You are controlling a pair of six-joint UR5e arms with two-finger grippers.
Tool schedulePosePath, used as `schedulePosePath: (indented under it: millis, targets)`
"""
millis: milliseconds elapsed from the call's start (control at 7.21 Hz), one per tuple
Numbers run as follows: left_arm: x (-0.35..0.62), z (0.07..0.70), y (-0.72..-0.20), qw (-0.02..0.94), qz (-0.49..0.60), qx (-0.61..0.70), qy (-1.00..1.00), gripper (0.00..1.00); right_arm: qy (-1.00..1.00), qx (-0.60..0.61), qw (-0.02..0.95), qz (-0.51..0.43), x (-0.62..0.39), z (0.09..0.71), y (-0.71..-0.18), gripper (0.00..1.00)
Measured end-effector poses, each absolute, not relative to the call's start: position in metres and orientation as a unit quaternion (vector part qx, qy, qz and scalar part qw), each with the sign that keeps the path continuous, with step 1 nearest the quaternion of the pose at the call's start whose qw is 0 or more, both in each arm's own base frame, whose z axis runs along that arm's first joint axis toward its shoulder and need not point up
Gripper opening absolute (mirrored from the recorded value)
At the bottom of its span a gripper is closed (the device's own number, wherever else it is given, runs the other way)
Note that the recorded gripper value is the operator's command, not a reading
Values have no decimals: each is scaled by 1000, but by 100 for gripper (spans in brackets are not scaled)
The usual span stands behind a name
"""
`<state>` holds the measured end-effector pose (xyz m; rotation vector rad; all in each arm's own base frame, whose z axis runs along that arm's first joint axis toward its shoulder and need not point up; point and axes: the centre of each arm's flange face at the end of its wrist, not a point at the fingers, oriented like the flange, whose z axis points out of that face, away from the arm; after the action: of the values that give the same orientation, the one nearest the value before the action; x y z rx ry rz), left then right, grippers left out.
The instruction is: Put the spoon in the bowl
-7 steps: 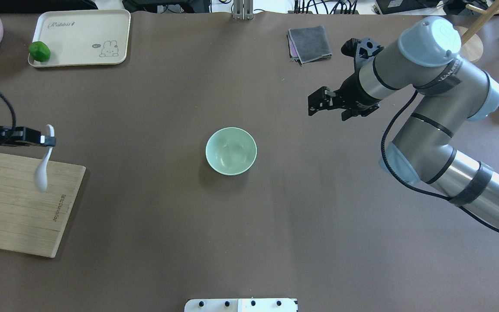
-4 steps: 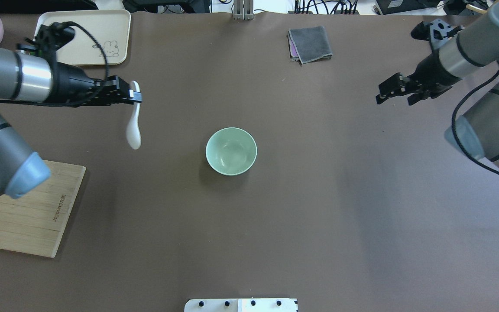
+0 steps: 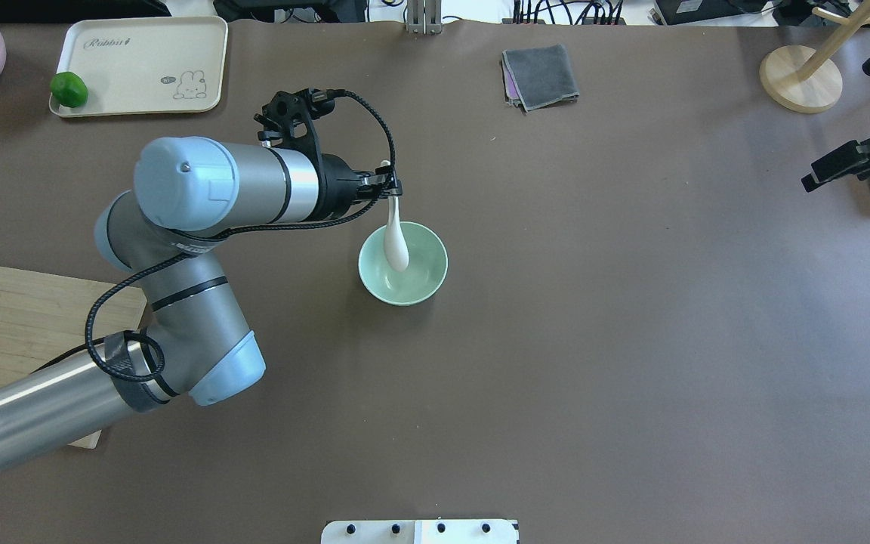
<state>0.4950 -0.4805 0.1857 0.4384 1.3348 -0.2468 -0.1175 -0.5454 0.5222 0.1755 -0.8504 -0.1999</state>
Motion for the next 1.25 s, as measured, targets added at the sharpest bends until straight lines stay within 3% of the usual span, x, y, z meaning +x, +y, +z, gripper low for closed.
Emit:
schedulePosePath:
  millis: [277,416,555,832,1248]
  targets:
    - [513,185,-489,764,-116,209,600,24,-401,79,909,-80,-99,540,-538,100]
    - [515,194,-493,774,-110,213,586,92,-398,71,912,-69,-91,543,-536,100]
    - [516,205,-496,785,-103,214,572,98,-396,66,914,-59,-82,542,-534,100]
    - [505,211,-502,799,-99,211,554,98,-392,50,918,-44,-67,529,-528,100]
    - [389,208,-522,835,-57,192,512,98,-389,31,921,-20,-38,531,-480,100]
